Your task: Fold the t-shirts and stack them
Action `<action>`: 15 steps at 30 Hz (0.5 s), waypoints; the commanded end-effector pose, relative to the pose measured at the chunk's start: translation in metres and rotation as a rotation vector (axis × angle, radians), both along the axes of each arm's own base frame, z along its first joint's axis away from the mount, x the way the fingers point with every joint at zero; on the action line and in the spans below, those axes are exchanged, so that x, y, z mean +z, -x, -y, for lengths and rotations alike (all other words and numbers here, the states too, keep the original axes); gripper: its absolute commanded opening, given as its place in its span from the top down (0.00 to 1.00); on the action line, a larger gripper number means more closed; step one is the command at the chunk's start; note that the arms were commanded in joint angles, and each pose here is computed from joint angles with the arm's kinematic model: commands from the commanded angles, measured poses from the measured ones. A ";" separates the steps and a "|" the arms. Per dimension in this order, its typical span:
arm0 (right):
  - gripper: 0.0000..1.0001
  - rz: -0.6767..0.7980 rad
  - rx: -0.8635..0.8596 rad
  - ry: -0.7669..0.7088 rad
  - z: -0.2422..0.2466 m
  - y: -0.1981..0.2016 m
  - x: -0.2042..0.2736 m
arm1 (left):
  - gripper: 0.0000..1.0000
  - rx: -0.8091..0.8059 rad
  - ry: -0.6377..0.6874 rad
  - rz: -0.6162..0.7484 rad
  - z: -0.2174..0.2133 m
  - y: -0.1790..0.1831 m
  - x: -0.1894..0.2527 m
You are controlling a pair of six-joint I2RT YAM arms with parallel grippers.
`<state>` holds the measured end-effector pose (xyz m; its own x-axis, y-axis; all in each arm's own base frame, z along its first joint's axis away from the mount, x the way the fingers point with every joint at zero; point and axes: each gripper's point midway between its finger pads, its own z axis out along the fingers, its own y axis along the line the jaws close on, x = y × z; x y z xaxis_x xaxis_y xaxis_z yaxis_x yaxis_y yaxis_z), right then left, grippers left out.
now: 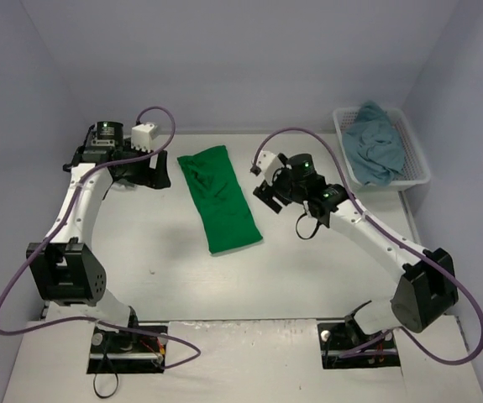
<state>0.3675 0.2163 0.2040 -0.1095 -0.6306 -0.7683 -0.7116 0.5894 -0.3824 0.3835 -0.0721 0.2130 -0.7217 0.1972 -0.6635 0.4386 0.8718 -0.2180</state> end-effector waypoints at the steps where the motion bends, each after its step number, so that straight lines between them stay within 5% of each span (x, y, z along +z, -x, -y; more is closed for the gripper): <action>1: 0.29 -0.112 0.054 0.059 0.010 0.036 -0.032 | 0.22 -0.046 -0.020 0.153 0.000 0.017 0.041; 10: 0.29 -0.140 0.208 0.205 -0.014 0.086 -0.067 | 0.23 -0.012 -0.071 0.200 -0.010 0.059 0.041; 15: 0.30 -0.112 0.241 0.254 -0.029 0.079 -0.086 | 0.23 0.003 -0.058 0.205 -0.009 0.065 0.036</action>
<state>0.2697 0.2421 0.1154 -0.0431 -0.8133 -0.5802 -0.8962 0.2882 -0.3374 0.3129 -0.0636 0.2305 -0.6379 0.2410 -0.7314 0.4640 0.8783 -0.1153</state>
